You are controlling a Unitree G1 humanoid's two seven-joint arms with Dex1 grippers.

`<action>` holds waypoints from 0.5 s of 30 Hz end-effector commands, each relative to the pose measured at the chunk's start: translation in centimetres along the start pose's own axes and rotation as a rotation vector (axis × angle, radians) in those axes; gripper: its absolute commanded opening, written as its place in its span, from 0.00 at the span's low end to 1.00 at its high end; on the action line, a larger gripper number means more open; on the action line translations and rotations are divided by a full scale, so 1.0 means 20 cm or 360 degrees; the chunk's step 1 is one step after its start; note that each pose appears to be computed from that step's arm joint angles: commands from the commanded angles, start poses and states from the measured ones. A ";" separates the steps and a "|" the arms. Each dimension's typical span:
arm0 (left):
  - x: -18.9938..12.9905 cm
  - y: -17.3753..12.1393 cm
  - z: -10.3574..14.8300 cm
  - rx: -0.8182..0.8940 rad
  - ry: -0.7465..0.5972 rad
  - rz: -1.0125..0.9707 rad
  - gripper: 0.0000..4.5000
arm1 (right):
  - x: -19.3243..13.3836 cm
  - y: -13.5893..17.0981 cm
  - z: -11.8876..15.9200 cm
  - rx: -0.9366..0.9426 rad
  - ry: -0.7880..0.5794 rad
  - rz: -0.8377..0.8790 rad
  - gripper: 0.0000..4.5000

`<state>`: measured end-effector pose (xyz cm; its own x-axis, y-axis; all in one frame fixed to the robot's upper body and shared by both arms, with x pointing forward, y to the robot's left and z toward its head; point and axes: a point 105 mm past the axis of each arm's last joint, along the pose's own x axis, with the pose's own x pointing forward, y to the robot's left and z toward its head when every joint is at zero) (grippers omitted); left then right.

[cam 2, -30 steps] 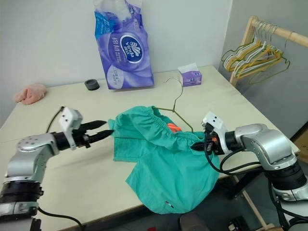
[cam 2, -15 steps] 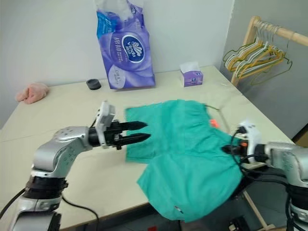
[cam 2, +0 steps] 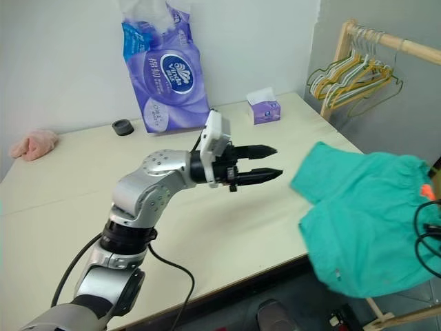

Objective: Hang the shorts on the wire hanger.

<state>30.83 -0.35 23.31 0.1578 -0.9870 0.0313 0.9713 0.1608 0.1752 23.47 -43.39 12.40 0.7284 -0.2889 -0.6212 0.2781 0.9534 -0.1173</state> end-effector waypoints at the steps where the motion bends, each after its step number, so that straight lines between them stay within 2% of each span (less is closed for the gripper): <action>1: 0.09 0.02 0.09 0.0110 -0.0044 0.0022 0.62 | -0.09 -0.15 0.20 -0.0085 -0.0254 -0.0211 0.00; 4: 0.18 0.02 0.14 0.0107 -0.0072 0.0006 0.62 | -0.14 -0.16 0.34 -0.0184 -0.0390 -0.0248 0.00; 9: 0.27 0.03 0.18 0.0129 -0.0093 0.0007 0.62 | -0.19 -0.12 0.55 -0.0186 -0.0571 -0.0229 0.00; 15: 0.32 0.04 0.21 0.0165 -0.0102 0.0013 0.62 | -0.16 -0.21 0.65 0.0041 -0.0600 -0.0269 0.00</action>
<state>32.12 -6.34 26.17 0.1580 -0.9854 0.0627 0.9611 0.1681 0.2193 28.35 -46.72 22.84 0.8504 -0.4172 -0.3206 0.3826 0.9086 -0.1675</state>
